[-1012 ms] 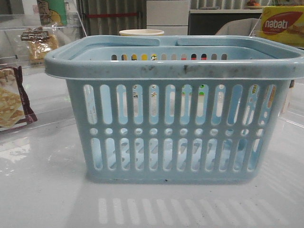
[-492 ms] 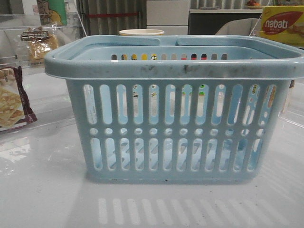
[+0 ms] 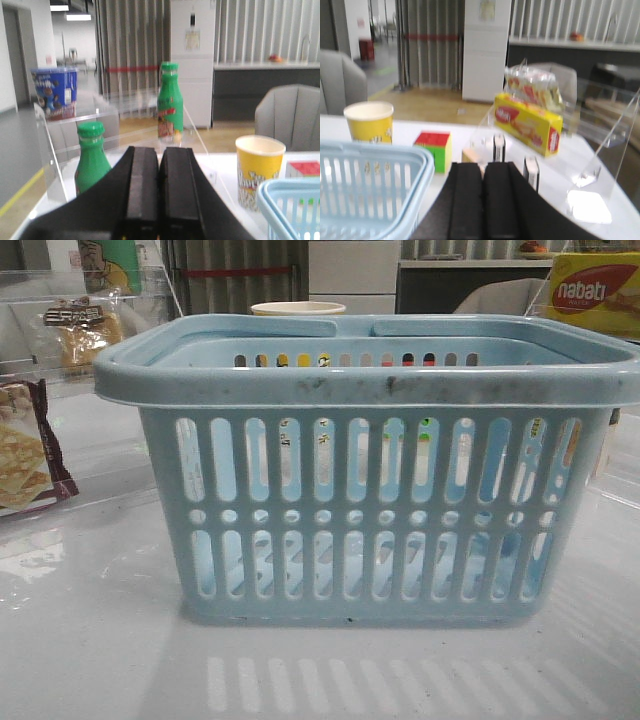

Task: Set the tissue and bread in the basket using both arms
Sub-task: 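Reach the right gripper to the small black box on the shelf and grasp it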

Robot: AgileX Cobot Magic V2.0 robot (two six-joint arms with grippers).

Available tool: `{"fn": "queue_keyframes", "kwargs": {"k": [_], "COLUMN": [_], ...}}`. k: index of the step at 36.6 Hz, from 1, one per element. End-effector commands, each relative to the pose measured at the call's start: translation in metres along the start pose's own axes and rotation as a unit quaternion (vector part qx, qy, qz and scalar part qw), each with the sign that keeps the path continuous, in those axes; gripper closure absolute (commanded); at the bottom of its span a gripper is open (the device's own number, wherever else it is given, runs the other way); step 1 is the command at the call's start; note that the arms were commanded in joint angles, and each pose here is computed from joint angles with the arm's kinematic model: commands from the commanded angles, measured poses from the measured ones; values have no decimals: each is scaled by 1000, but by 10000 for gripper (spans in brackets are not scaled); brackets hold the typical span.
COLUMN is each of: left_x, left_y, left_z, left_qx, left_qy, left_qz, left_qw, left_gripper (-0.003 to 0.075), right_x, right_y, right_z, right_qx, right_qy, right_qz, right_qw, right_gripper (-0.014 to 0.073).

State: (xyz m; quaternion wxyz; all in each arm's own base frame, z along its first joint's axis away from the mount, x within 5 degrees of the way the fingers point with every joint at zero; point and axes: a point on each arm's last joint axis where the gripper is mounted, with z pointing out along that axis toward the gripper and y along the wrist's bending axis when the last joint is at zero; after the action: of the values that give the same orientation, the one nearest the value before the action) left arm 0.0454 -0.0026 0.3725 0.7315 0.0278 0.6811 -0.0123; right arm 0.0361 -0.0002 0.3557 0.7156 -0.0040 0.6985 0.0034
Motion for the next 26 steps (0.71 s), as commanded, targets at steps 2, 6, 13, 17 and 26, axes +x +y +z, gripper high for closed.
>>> {"fn": "queue_keyframes", "kwargs": {"k": [2, 6, 13, 17, 26], "left_x": [-10, 6, 30, 37, 45], "left_y": [0, -1, -2, -2, -2], "left_z": [24, 42, 68, 80, 91], "left_qx": [6, 7, 10, 10, 11], "left_qy": [52, 134, 244, 272, 294], "left_qz": [-7, -6, -6, -6, -4], "left_qw": [999, 991, 970, 962, 956], "left_gripper": [622, 622, 622, 622, 304], "right_x": [-14, 3, 25, 32, 40], "right_y": [0, 0, 0, 0, 0], "right_z": [21, 42, 69, 78, 88], "right_qx": [4, 5, 5, 5, 5], "right_qy": [65, 157, 262, 295, 326], "right_qz": [-4, -4, -5, -5, -5], "right_qw": [998, 988, 965, 955, 945], "right_gripper": [540, 540, 540, 540, 217]}}
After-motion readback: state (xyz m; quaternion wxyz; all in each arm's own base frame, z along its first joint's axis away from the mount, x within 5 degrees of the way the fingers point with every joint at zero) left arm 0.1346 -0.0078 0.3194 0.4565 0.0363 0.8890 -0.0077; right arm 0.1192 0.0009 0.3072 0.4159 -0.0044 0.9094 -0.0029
